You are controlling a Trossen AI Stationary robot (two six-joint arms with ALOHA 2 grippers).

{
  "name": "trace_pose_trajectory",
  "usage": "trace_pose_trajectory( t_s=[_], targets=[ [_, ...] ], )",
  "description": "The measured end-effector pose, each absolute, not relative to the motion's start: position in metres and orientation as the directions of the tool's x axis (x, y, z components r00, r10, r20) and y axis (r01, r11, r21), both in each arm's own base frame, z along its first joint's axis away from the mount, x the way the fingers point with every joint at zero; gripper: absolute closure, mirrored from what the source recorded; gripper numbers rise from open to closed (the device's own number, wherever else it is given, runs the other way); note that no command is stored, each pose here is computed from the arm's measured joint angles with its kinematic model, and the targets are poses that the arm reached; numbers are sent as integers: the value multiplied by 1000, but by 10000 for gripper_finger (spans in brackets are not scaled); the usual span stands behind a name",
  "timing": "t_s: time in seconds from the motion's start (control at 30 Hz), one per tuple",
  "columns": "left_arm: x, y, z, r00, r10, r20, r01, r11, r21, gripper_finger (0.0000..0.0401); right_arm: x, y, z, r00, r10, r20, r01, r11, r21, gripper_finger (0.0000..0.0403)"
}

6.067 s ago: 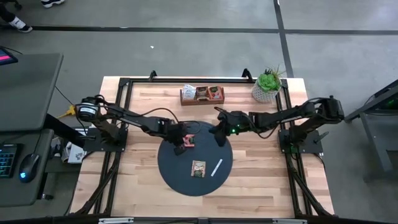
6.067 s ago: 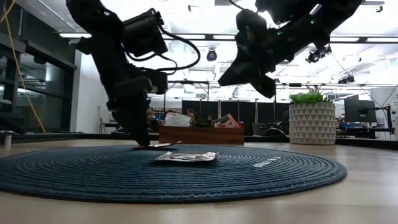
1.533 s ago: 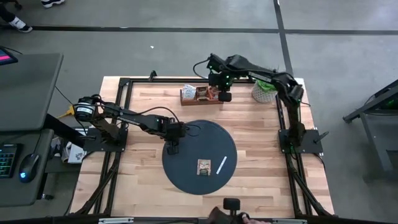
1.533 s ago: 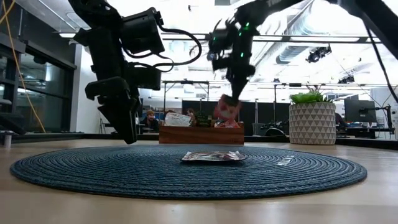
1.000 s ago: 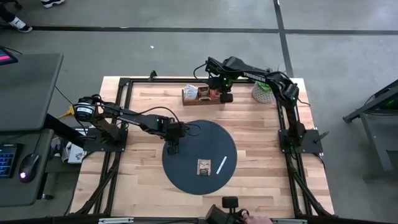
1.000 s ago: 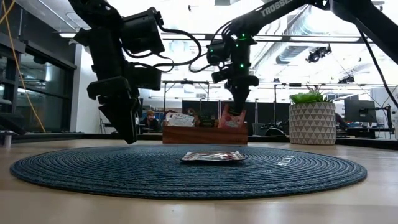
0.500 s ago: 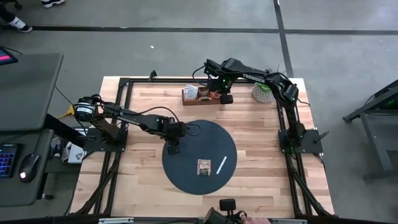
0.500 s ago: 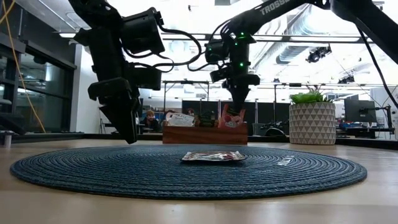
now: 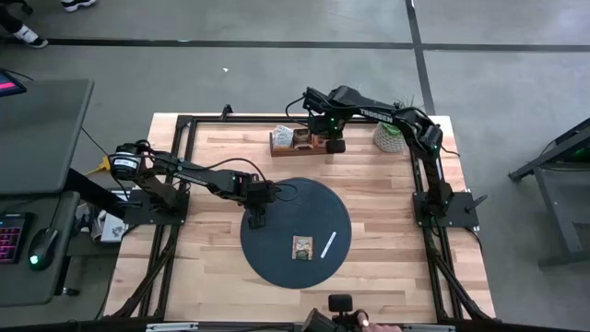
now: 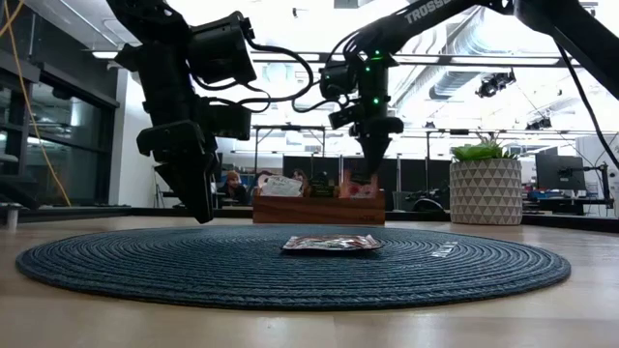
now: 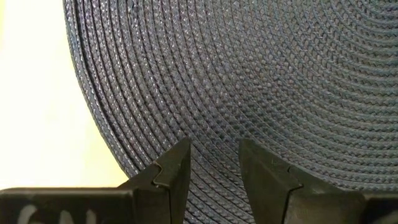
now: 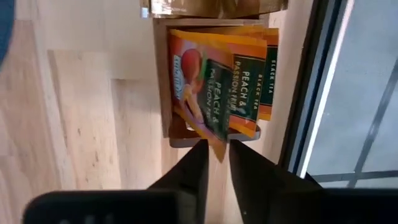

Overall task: Pick & Place Tea
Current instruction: Put the orange tea bag into the right section of the wooden organizer, then put the brown tea bag into the middle section of the wooden organizer

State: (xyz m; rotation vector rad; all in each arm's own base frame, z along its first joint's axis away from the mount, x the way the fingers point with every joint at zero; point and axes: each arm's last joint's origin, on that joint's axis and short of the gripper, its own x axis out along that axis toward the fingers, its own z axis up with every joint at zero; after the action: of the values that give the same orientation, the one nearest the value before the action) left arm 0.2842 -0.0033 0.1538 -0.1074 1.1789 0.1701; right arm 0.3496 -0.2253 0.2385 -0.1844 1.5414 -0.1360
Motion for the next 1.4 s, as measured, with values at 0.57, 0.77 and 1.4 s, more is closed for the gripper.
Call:
trace_pose_trajectory(
  t_s=[0.57, 0.77, 1.4],
  targets=[
    [284, -4, 154, 372, 58, -926, -174, 985, -8, 270, 330, -202, 302, 286, -76, -955, 162, 986, -30, 274],
    [286, -4, 154, 388, 38, -921, -142, 990, -19, 270, 319, -166, 326, 413, 44, -910, 122, 987, 103, 289],
    [292, -85, 165, 548, -190, -815, 203, 975, -91, 270, 302, 26, 222, 648, 190, -738, 154, 915, 372, 399]
  ],
)
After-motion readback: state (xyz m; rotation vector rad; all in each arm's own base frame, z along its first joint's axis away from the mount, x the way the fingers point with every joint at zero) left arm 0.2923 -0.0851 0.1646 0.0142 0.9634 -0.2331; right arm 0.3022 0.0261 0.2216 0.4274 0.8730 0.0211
